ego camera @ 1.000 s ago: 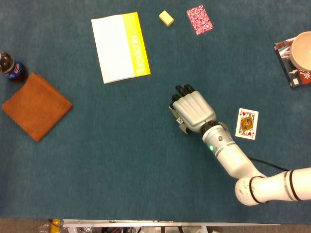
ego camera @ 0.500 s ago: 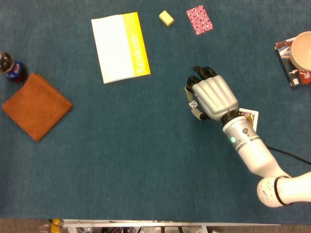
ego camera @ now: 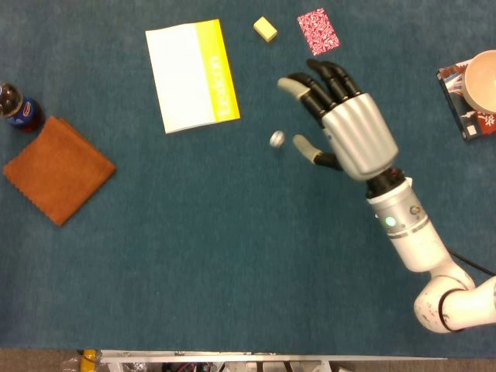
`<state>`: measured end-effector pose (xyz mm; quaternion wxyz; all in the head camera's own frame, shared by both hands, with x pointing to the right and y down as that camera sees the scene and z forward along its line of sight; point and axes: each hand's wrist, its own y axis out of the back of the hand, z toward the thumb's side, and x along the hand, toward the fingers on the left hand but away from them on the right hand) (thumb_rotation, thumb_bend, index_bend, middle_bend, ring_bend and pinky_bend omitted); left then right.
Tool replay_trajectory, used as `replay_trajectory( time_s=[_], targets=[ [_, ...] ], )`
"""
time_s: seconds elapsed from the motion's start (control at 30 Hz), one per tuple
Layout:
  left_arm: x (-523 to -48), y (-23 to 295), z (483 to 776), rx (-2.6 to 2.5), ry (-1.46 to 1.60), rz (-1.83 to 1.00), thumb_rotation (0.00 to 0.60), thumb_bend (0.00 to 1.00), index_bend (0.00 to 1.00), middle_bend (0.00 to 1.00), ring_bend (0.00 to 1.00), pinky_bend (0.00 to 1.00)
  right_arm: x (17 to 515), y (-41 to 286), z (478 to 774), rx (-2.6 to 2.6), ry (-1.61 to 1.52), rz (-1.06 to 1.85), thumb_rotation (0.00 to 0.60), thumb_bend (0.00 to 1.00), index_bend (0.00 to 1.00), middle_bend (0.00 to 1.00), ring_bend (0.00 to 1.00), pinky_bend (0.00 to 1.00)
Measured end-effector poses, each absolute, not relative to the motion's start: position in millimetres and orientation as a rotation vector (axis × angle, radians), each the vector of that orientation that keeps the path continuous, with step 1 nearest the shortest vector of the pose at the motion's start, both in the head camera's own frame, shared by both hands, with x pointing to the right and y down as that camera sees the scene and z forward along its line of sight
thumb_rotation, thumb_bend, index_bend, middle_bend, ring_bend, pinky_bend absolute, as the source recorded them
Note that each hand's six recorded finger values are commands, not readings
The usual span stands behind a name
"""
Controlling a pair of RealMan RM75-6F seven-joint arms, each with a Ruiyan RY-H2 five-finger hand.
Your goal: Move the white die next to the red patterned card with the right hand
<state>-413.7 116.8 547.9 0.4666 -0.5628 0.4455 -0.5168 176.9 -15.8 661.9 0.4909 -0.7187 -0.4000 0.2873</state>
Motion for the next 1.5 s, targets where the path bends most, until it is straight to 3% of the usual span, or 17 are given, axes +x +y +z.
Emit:
replay_trajectory(
  time_s=[0.5,0.73,1.13,1.5],
  targets=[
    [-418,114,550,-1.378,1.090,-1.292,0.600,0.41,0.20,0.27,0.17,0.14,217,-11,661,-1.724,-0.852,0.971,0.600,0.25,0.18,0.24,0.10,0.14],
    [-420,112,554,-1.388,1.098,-1.293,0.600,0.41,0.20,0.27,0.17,0.14,264,5,647,-1.661,-0.774,1.164,0.600,0.25,0.21,0.26,0.10,0.14],
    [-417,105,566,-1.417,1.096,-1.278,0.600,0.41,0.20,0.27,0.17,0.14,348,45,610,-1.519,-1.010,1.258,0.600,0.25,0.23,0.26,0.10,0.14],
    [-417,108,567,-1.408,1.106,-1.298,0.600,0.41,0.20,0.27,0.17,0.14,383,73,583,-1.429,-1.116,1.275,0.600,0.25,0.23,0.26,0.10,0.14]
  ],
)
